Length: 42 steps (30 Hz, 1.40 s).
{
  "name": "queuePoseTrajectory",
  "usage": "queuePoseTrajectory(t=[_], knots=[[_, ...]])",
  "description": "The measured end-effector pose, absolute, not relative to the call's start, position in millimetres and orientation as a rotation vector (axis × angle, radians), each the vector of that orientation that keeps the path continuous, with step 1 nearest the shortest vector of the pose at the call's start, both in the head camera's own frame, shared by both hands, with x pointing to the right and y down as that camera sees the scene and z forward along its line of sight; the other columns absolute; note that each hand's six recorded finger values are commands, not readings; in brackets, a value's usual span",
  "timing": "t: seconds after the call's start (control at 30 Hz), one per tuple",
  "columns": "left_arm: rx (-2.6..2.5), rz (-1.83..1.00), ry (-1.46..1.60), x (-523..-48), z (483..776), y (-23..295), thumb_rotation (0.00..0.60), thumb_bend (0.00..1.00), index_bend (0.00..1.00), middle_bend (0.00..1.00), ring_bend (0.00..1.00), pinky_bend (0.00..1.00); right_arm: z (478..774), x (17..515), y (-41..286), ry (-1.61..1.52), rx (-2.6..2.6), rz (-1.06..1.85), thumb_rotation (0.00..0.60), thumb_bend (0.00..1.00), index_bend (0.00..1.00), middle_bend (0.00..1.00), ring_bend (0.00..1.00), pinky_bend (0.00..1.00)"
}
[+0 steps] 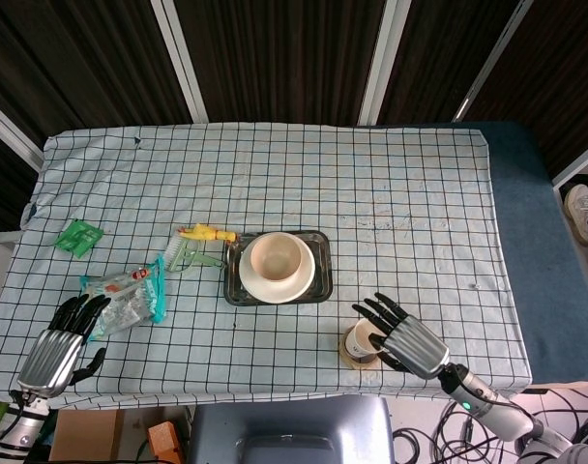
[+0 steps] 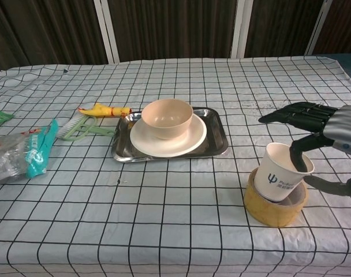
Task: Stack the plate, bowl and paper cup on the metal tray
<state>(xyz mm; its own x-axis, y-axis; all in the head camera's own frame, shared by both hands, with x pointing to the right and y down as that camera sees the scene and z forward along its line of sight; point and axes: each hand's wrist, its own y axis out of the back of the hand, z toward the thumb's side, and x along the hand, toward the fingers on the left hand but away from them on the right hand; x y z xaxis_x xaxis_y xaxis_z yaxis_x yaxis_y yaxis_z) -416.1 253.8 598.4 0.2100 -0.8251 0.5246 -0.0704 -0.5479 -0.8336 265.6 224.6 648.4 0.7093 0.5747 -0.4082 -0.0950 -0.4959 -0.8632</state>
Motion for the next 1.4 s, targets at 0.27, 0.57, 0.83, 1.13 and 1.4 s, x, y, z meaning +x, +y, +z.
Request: queuePoseTrajectory(t=[0.27,0.57,0.83,1.13,1.4], knots=[[-1.803,-1.394,0.832,-415.0,598.3,254.0,0.600,0.41,0.00,0.08,0.03,0.09,630.0,248.8,201.5,-0.435,-1.915,0.815,0.600,0.39,0.61,0.04,0.00,0.00],[-1.806,-1.391,0.833,-415.3,598.0,253.8,0.600,0.41,0.00,0.08,0.03,0.09,620.5,204.9,155.2,-0.462,-1.844,0.806,0.600,0.39,0.61,0.04,0.00,0.00],[-1.810,-1.395,0.834,-416.7,598.5,253.0,0.600,0.41,0.00,0.08,0.03,0.09,627.5,163.0,126.0,-0.478,-1.802,0.823,0.600,0.39,0.61,0.04,0.00,0.00],[-1.810,-1.400,0.837,-418.7,598.4,252.1,0.600,0.41,0.00,0.08,0.02,0.09,660.4,86.5,106.5,-0.478,-1.774,0.915,0.600,0.39,0.60,0.04,0.00,0.00],[-1.807,-1.399,0.852,-422.5,595.7,251.3,0.600,0.41,0.00,0.08,0.03,0.09,672.7,57.7,92.0,-0.520,-1.744,0.949,0.600,0.39,0.61,0.04,0.00,0.00]])
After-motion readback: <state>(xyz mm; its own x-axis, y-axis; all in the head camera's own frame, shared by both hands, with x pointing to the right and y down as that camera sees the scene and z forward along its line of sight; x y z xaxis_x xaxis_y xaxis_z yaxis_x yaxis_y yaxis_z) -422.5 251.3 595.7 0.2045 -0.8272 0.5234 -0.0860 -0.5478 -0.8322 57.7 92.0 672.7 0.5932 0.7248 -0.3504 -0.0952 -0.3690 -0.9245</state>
